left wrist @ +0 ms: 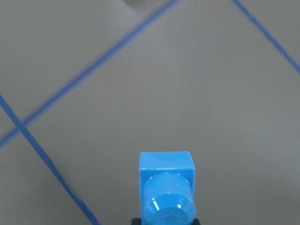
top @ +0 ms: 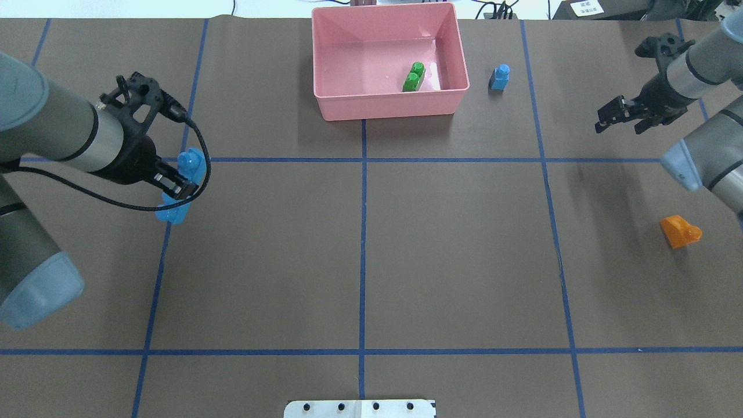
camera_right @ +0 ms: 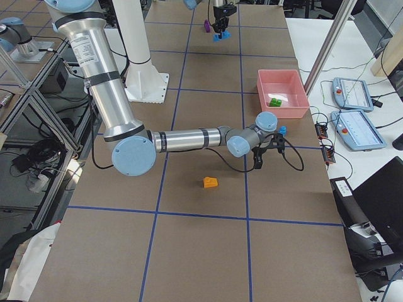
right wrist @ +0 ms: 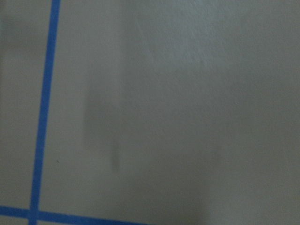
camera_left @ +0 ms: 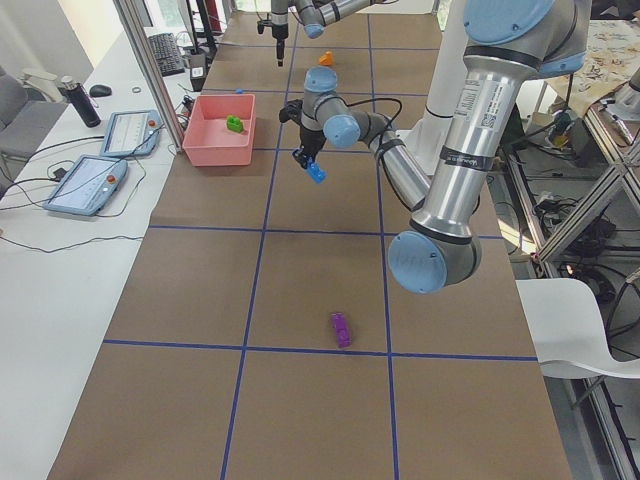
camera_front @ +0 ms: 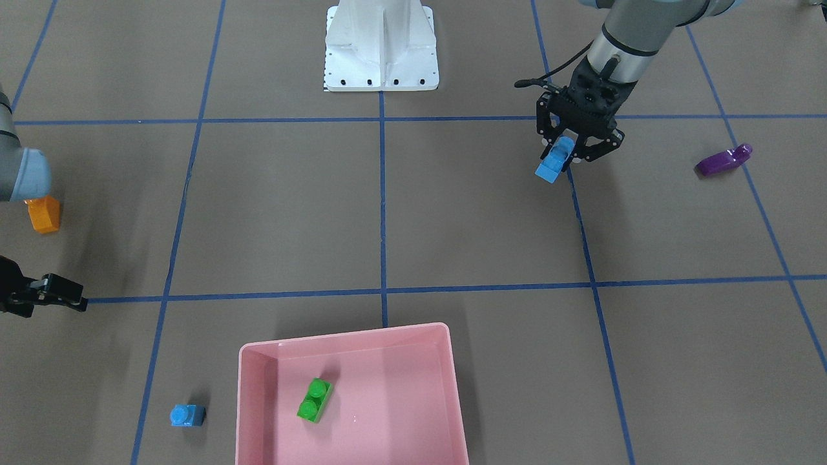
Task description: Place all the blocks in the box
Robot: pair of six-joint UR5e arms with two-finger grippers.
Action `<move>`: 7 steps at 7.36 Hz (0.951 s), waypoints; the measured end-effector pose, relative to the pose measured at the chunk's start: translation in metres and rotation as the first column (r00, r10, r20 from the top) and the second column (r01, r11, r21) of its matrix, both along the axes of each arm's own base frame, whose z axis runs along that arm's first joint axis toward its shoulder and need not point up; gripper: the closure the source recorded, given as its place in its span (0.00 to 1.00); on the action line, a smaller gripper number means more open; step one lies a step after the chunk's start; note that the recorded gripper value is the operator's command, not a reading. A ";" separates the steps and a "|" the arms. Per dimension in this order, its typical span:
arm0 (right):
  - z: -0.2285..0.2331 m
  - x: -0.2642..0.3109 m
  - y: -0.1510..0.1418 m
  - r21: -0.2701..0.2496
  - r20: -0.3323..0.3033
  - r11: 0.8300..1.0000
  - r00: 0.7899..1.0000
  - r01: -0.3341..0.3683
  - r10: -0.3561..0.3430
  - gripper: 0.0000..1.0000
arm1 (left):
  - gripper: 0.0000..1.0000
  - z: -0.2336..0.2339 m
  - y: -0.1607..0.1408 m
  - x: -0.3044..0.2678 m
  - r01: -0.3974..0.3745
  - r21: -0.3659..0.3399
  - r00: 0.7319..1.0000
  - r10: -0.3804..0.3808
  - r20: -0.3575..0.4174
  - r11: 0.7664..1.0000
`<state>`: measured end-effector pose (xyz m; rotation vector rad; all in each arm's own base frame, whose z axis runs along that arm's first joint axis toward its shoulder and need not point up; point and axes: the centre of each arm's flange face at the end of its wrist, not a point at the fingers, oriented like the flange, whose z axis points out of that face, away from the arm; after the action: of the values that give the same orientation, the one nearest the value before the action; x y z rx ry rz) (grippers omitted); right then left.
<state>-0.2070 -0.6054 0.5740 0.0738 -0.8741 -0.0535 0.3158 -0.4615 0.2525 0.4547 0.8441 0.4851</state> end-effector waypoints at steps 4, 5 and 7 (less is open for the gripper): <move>0.066 0.022 0.111 0.014 -0.029 0.986 0.985 0.169 -0.169 0.08 | 1.00 -0.092 -0.106 0.034 0.204 -0.169 0.974 -0.217 -0.064 0.964; 0.068 0.023 0.134 -0.004 -0.040 0.982 0.981 0.189 -0.189 0.12 | 1.00 -0.104 -0.123 0.042 0.229 -0.195 0.967 -0.246 -0.067 0.954; 0.076 0.024 0.161 -0.031 -0.062 0.977 0.975 0.213 -0.214 0.57 | 1.00 -0.125 -0.166 0.068 0.276 -0.244 0.949 -0.304 -0.085 0.930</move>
<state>-0.1832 -0.4448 0.6497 -0.0445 -0.8147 -0.2455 0.3835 -0.6280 0.1275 0.3898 0.9195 0.0833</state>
